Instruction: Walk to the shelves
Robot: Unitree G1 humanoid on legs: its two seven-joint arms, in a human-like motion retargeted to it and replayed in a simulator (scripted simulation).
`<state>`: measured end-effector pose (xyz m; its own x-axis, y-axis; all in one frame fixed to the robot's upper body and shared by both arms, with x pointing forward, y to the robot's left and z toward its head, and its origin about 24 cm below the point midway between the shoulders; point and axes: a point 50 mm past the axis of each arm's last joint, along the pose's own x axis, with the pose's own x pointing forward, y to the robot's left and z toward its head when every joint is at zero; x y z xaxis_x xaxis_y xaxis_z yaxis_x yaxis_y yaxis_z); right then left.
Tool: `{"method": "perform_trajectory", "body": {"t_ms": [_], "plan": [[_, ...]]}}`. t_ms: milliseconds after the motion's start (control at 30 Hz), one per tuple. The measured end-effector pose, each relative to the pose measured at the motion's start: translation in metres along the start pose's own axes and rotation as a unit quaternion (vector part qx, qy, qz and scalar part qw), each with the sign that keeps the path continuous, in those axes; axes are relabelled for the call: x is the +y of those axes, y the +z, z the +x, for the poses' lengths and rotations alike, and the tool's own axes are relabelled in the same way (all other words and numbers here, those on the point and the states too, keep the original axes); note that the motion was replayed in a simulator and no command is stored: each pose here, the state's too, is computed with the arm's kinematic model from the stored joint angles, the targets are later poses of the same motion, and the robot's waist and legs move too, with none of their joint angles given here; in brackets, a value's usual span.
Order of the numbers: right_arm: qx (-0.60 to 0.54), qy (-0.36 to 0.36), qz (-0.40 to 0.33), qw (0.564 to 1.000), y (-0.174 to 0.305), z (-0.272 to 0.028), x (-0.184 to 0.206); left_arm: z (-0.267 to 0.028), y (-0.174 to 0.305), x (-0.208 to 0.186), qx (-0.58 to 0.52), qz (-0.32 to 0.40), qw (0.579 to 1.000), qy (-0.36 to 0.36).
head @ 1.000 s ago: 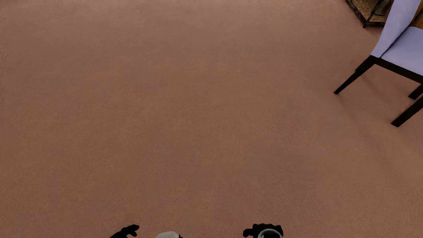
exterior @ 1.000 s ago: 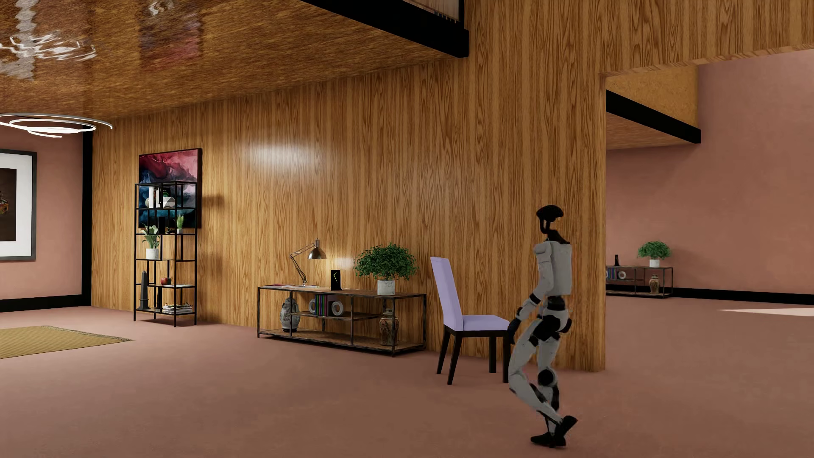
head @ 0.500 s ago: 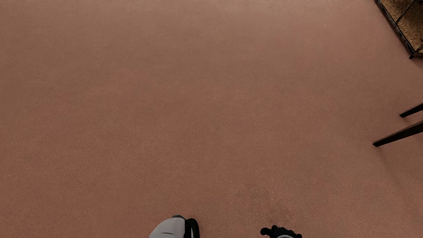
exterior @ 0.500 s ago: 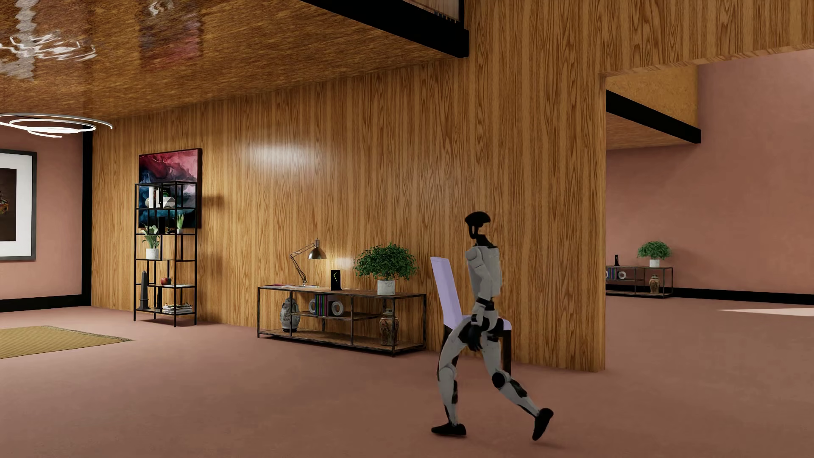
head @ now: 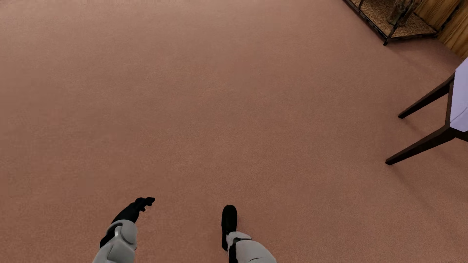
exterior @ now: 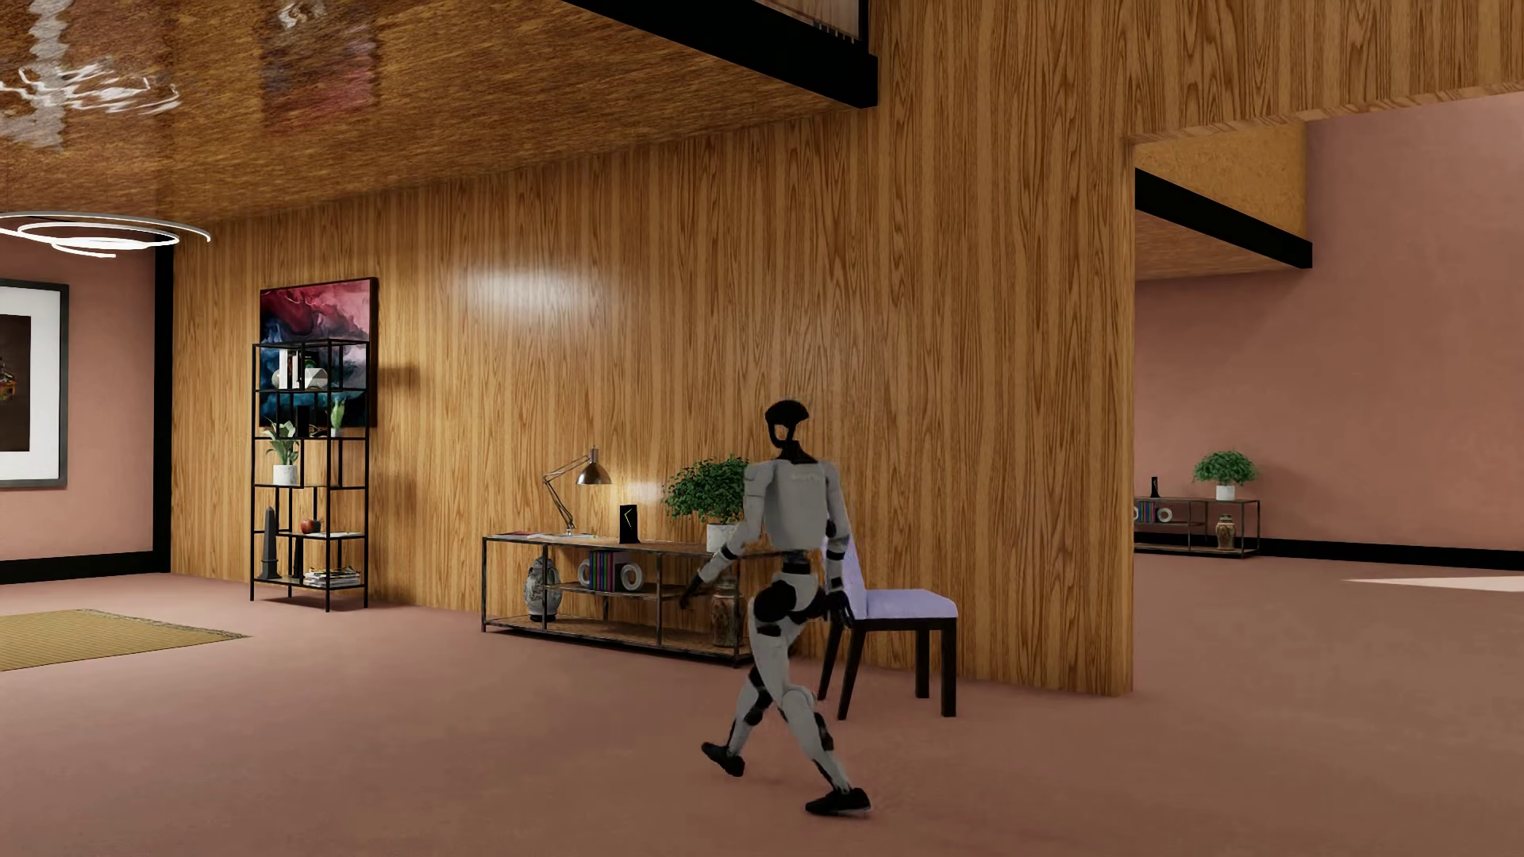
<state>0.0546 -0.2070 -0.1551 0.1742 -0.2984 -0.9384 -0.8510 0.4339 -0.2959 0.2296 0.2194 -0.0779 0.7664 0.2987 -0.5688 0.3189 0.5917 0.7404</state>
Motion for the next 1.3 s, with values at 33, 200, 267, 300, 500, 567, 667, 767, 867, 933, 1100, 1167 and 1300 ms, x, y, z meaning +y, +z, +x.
{"method": "perform_trajectory", "body": {"t_ms": [33, 200, 267, 300, 500, 567, 667, 767, 867, 933, 1100, 1167, 1300], "plan": [[0.002, 0.000, -0.045, 0.999, 0.003, 0.002, -0.008, 0.001, 0.002, -0.003, 0.004, 0.014, 1.000, -0.016], [0.007, -0.089, 0.032, 0.995, 0.022, -0.001, -0.043, -0.011, 0.006, -0.038, -0.005, 0.111, 0.989, -0.096], [-0.032, -0.143, -0.041, 0.988, 0.054, -0.006, -0.075, -0.025, -0.013, -0.047, 0.009, 0.036, 0.996, -0.083], [-0.072, -0.190, -0.085, 0.975, 0.073, -0.013, -0.093, -0.034, -0.027, -0.052, 0.026, -0.001, 0.997, -0.074], [-0.264, -0.420, -0.129, 0.858, 0.154, -0.098, -0.206, -0.087, -0.117, -0.099, 0.210, -0.039, 0.965, -0.150], [-0.264, -0.459, -0.142, 0.836, 0.151, -0.117, -0.230, -0.102, -0.133, -0.116, 0.246, 0.003, 0.945, -0.216], [-0.219, -0.462, -0.133, 0.849, 0.122, -0.109, -0.239, -0.115, -0.142, -0.128, 0.256, 0.037, 0.931, -0.258], [-0.168, -0.381, -0.076, 0.906, 0.107, -0.068, -0.203, -0.139, -0.148, -0.136, 0.309, -0.073, 0.929, -0.189], [-0.049, -0.198, -0.035, 0.978, 0.068, -0.014, -0.122, -0.155, -0.145, -0.154, 0.332, -0.109, 0.910, -0.223], [-0.009, -0.113, -0.109, 0.988, 0.049, 0.000, -0.071, -0.144, -0.136, -0.156, 0.321, -0.067, 0.915, -0.235], [0.028, -0.018, 0.053, 0.998, -0.007, -0.007, 0.027, -0.074, -0.080, -0.114, 0.185, -0.038, 0.975, -0.119], [0.044, 0.034, 0.104, 0.993, -0.025, -0.012, 0.055, -0.044, -0.047, -0.086, 0.093, -0.005, 0.989, -0.116], [0.041, 0.076, -0.022, 0.996, -0.031, -0.012, 0.066, -0.007, 0.005, -0.027, -0.011, 0.063, 0.998, -0.027]]}}
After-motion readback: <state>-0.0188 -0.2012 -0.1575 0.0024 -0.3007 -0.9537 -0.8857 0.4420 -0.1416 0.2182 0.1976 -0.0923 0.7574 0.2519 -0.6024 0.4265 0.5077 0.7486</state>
